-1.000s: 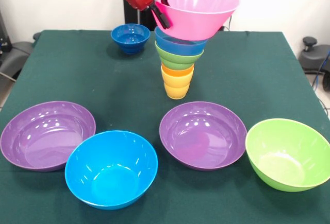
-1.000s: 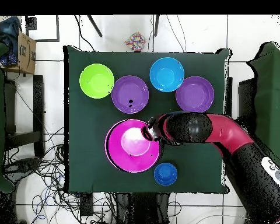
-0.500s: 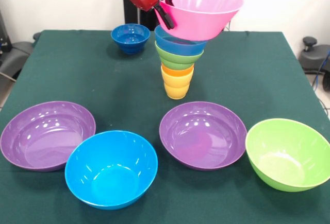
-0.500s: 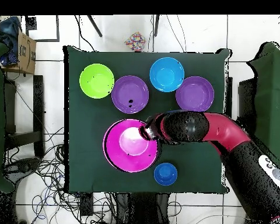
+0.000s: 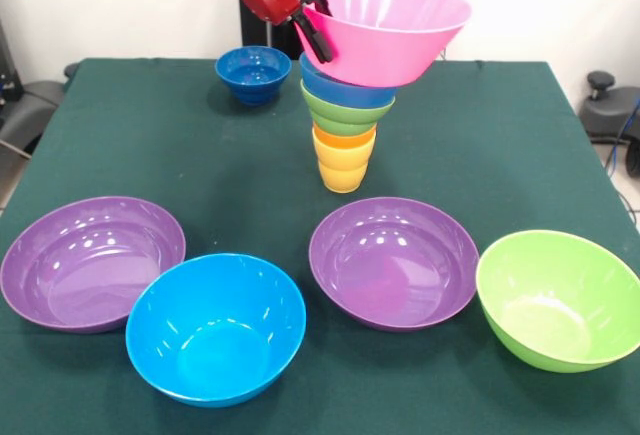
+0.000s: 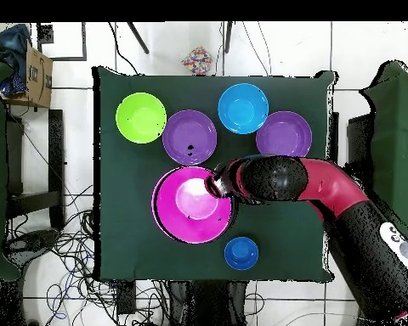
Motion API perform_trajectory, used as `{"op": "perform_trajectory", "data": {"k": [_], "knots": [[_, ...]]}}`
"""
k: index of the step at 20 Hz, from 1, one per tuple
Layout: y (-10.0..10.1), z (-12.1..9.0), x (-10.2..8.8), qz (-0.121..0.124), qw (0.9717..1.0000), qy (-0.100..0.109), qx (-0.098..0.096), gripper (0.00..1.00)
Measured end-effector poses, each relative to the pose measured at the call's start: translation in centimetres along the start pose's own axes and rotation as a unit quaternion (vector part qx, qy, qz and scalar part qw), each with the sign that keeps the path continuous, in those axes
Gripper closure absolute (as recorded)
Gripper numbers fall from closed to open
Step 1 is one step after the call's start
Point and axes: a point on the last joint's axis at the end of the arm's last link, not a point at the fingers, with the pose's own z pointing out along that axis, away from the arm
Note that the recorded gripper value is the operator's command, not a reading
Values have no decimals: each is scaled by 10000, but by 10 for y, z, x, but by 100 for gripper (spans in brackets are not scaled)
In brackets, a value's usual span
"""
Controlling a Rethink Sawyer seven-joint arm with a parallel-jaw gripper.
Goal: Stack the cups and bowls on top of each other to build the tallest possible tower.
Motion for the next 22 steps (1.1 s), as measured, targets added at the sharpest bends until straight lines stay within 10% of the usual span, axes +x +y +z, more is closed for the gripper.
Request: {"op": "perform_trajectory", "data": {"k": [22], "knots": [[-2,6,-9,-7,10000,-50,-36,100]]}}
